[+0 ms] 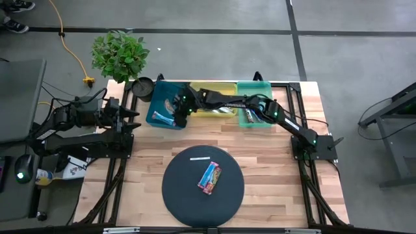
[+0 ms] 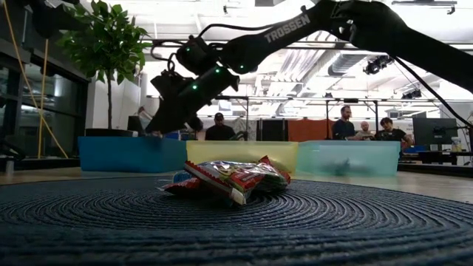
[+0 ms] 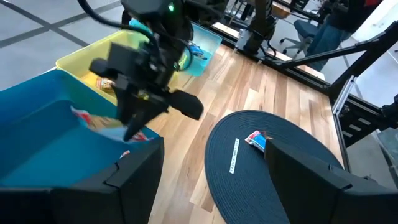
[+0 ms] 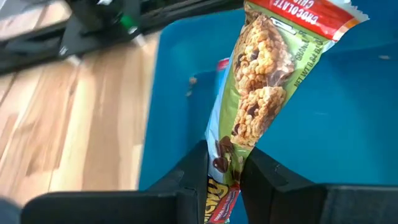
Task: Pick and place Granola Bars by type
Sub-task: Put the red granola bar into the blue bin
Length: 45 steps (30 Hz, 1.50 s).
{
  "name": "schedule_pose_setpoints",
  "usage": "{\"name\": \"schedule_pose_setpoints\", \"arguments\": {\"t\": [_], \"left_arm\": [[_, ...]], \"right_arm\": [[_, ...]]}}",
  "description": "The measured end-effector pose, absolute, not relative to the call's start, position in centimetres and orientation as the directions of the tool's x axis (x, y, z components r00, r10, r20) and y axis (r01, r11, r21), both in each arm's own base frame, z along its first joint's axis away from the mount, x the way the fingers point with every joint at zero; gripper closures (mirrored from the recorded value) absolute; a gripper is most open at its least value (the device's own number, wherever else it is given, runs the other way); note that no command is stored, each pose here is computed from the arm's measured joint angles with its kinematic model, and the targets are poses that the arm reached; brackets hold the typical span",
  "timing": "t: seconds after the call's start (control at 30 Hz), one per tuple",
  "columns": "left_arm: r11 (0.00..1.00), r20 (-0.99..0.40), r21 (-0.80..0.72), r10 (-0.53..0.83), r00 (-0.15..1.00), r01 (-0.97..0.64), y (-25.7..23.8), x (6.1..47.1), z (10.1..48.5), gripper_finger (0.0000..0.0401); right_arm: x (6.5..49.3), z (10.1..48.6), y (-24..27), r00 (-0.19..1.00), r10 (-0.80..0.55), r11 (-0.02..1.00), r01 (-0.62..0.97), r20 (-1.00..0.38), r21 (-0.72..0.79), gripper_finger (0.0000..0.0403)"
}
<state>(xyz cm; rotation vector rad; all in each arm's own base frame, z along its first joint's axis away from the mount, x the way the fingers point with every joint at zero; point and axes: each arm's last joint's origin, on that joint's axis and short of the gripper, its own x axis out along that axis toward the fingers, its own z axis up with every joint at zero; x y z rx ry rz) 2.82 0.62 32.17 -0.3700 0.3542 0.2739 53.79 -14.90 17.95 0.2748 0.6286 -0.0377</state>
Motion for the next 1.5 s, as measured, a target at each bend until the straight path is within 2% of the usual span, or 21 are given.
{"name": "schedule_pose_setpoints", "arguments": {"t": [0.37, 0.7, 0.9, 1.13, 1.5], "left_arm": [[0.897, -0.385, -0.302, 0.195, 0.902, -0.323, 0.6, 2.8, 32.2, 0.0128], [0.897, -0.385, -0.302, 0.195, 0.902, -0.323, 0.6, 2.8, 32.2, 0.0128], [0.897, -0.386, -0.302, 0.194, 0.902, -0.323, 0.6, 2.8, 32.1, 0.0128], [0.896, -0.394, -0.302, 0.193, 0.898, -0.325, 0.6, 2.8, 32.1, 0.0128], [0.894, -0.421, -0.299, 0.19, 0.887, -0.333, 0.6, 2.7, 31.8, 0.0128]], "right_arm": [[54.1, 17.7, -13.5, 0.8, 0.049, 0.993, 0.024, -0.598, 0.114, 0.0338], [54.0, 17.7, -14.1, 0.799, 0.003, 0.991, 0.079, -0.601, 0.11, 0.0269], [54.1, 17.9, -14.4, 0.812, -0.048, 0.99, 0.115, -0.581, 0.079, 0.0252], [54.7, 20.8, -14.7, 0.853, -0.109, 0.988, 0.15, -0.511, 0.04, 0.0251], [52.6, 26.0, -14.3, 0.803, -0.135, 0.987, 0.162, -0.58, -0.005, 0.0251]]}}
